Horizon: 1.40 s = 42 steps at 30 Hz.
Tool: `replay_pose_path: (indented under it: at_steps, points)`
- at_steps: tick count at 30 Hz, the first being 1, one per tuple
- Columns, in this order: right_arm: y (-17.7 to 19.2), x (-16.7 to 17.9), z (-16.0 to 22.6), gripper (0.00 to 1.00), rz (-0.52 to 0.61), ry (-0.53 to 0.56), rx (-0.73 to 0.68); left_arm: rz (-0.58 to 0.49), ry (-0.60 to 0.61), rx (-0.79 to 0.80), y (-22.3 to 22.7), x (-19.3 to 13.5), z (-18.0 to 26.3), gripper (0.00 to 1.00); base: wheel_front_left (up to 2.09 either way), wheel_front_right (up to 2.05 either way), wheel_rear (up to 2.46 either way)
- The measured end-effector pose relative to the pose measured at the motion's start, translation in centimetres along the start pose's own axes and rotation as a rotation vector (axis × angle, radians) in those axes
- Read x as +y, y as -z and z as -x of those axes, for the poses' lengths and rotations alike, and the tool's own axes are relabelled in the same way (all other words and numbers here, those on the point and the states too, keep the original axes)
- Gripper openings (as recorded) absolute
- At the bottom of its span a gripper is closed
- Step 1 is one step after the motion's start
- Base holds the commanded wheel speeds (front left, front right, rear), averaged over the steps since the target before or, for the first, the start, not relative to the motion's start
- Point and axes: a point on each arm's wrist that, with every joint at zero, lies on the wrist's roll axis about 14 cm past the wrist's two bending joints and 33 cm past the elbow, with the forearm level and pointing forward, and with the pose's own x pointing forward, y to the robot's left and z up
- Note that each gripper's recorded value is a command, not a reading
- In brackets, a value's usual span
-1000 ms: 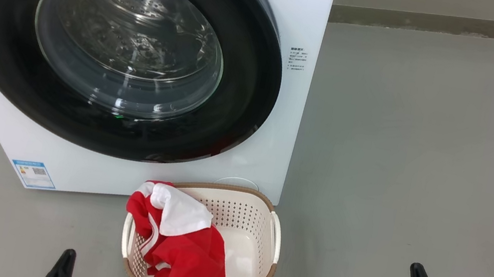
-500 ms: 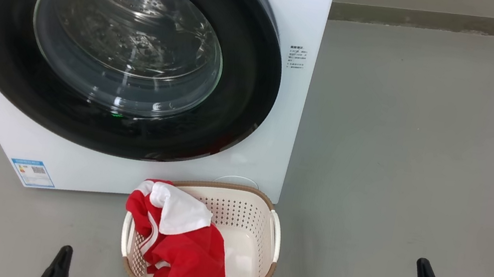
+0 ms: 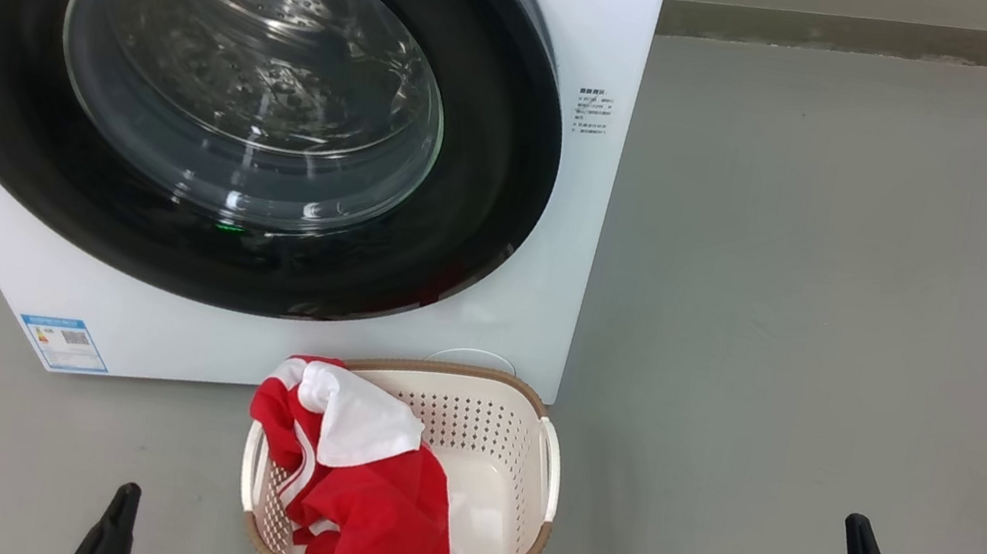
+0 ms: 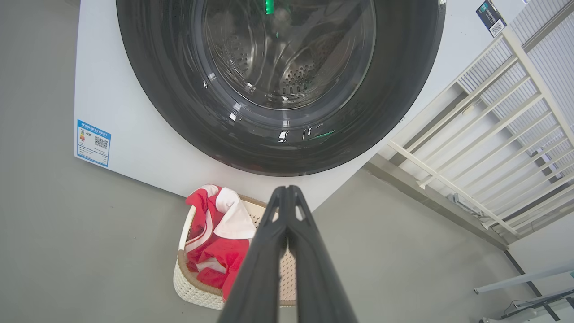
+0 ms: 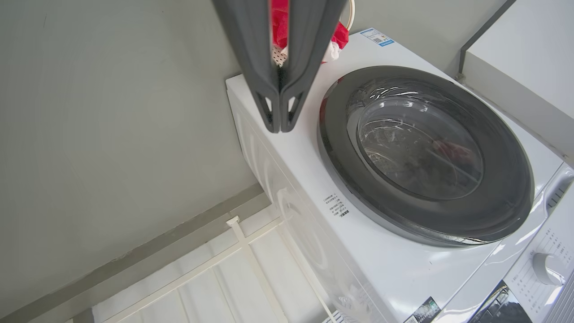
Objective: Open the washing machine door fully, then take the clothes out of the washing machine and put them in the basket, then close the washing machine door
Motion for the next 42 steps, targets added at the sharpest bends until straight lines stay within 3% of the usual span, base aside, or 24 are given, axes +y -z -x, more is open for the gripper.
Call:
replay_pose_path:
  at_steps: [42]
  points:
    - [-0.3,-0.9,-1.7,0.00,-0.445,0.055,0.013,0.461,-0.021,0.033,0.1,-0.3,-1.6,0.00,0.00,0.00,0.00]
